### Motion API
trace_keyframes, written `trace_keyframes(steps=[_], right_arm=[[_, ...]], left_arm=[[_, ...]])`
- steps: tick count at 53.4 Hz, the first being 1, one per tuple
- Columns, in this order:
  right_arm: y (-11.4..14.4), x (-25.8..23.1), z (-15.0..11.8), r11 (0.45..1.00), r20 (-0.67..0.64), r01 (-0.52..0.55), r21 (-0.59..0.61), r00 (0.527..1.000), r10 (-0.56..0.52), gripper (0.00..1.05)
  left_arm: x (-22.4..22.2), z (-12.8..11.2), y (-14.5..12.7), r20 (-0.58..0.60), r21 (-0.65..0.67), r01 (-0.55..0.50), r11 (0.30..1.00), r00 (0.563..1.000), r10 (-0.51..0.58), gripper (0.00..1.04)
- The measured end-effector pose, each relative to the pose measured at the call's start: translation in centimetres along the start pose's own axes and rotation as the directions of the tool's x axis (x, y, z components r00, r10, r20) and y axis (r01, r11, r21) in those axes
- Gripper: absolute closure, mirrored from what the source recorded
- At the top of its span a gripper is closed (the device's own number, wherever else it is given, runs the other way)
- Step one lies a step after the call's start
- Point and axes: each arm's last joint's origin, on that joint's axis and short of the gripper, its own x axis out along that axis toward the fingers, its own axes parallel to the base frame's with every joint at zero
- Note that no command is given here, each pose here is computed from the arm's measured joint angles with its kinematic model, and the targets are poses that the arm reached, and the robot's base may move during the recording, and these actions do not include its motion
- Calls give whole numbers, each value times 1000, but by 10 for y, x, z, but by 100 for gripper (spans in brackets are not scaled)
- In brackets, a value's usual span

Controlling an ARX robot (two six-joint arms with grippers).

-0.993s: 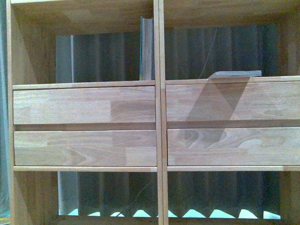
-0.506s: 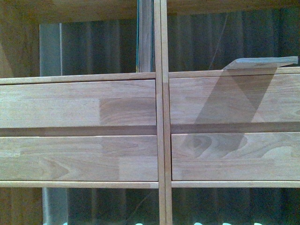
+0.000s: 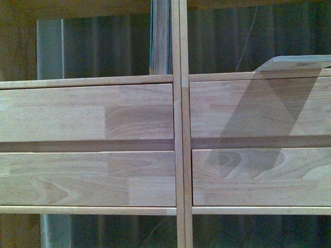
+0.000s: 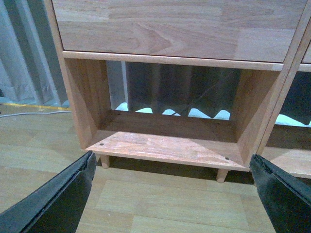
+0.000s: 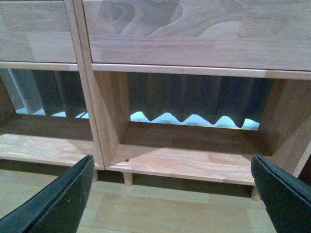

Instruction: Organize books on shelf

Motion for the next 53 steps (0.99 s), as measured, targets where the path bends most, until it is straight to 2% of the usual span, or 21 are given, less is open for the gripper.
trace_keyframes(steps=[53], right_arm=[[0, 0, 0, 1000, 0, 0, 0, 1000, 0, 7]], left_arm=[[0, 0, 0, 0, 0, 0, 1000, 1000, 0, 7]])
